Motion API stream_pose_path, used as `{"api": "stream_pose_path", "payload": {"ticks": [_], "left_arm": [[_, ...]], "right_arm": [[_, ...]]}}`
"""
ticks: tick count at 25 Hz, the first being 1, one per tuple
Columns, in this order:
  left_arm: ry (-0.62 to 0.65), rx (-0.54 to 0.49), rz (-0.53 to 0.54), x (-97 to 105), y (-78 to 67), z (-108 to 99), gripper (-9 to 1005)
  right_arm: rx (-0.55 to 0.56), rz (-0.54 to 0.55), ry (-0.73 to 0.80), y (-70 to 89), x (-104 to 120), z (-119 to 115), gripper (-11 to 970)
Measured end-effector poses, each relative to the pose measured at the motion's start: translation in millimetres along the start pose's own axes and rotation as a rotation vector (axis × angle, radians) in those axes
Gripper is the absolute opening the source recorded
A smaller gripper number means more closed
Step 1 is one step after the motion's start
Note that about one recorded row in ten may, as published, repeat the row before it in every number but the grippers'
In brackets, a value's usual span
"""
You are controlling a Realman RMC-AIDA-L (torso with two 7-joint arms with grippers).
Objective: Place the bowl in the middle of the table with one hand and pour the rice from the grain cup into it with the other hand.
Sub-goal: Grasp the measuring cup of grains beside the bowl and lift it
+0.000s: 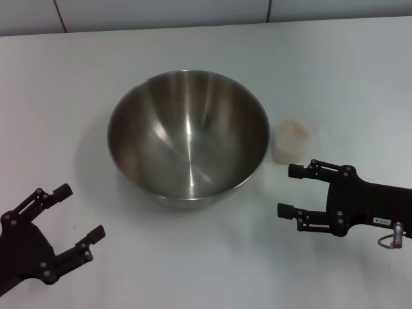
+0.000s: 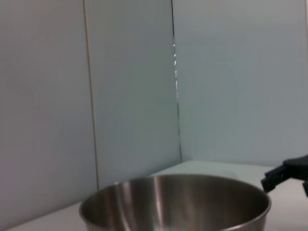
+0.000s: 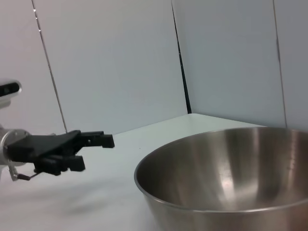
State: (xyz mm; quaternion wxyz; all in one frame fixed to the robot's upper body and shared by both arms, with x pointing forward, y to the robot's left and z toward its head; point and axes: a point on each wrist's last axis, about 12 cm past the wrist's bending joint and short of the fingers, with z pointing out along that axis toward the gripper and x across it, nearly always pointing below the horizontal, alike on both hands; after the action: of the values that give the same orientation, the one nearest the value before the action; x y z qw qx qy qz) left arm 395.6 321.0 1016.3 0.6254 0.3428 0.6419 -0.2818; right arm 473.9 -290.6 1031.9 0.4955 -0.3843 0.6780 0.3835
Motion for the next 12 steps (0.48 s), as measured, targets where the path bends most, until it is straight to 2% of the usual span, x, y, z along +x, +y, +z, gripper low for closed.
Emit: {"api": "stream_pose_path", "payload": {"ticks": [12], "left_arm": [[0.019, -0.008, -0.023, 2.9, 1.4, -2.3, 842]], "right_arm": [[0.007, 0.010, 0.003, 2.2, 3.1, -2.8, 809]]}}
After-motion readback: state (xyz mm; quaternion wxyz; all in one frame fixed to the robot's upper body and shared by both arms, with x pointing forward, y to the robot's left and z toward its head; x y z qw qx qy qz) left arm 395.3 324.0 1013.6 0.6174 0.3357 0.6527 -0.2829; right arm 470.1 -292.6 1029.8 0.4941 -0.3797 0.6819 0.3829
